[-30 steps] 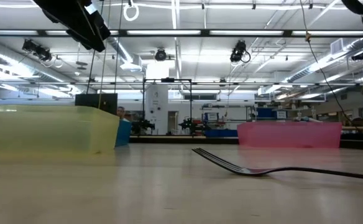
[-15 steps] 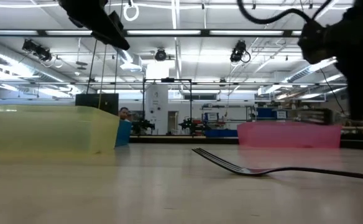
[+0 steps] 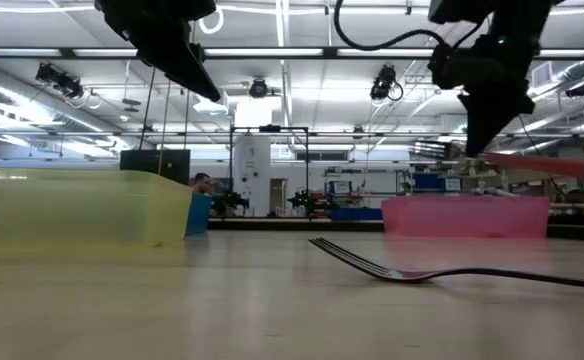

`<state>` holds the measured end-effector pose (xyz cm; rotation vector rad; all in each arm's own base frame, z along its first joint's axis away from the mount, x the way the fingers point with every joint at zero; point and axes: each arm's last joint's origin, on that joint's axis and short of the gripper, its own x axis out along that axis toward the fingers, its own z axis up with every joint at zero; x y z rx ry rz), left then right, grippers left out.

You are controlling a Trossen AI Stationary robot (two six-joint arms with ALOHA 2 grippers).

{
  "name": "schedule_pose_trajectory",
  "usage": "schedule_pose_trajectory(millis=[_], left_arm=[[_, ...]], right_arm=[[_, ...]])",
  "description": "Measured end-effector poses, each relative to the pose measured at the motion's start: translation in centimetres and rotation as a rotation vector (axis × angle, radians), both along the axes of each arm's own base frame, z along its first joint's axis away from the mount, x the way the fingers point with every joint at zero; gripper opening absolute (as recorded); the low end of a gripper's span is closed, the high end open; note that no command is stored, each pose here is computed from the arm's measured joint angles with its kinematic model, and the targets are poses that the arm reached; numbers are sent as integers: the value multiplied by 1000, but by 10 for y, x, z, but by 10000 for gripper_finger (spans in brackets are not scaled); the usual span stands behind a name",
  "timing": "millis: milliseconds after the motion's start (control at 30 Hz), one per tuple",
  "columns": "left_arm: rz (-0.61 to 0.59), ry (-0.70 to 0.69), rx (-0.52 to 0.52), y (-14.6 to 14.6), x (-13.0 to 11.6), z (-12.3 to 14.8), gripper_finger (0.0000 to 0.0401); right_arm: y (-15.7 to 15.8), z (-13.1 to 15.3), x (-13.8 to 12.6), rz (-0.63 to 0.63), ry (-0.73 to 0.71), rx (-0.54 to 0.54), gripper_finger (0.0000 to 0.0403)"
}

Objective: Sort silverware by color (type)
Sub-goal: Put the red fork into the red bin

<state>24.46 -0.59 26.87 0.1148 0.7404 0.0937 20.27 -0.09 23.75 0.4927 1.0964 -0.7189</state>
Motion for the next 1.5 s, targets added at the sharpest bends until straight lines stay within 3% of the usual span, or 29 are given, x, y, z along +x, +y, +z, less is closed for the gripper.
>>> schedule_pose_trajectory(millis=[500,733,867,1033,1500], left_arm=[[33,-11,75,25,1,2,134],[6,-39,144,32,4,5,134],[-51,-85,223,35,7,10,134],[-86,-118,236,39,9,13,134],[-24,-116,294,64,5,15,134]], right_arm=[[-116,15,-26,-72,24,-233,1],[-153,16,-41,-59,64,-314,1],[-171,6,-37,-39,125,-360,0],[-186,-15,-31,33,151,-274,0],[-208,-56,-31,55,265,-143,19]])
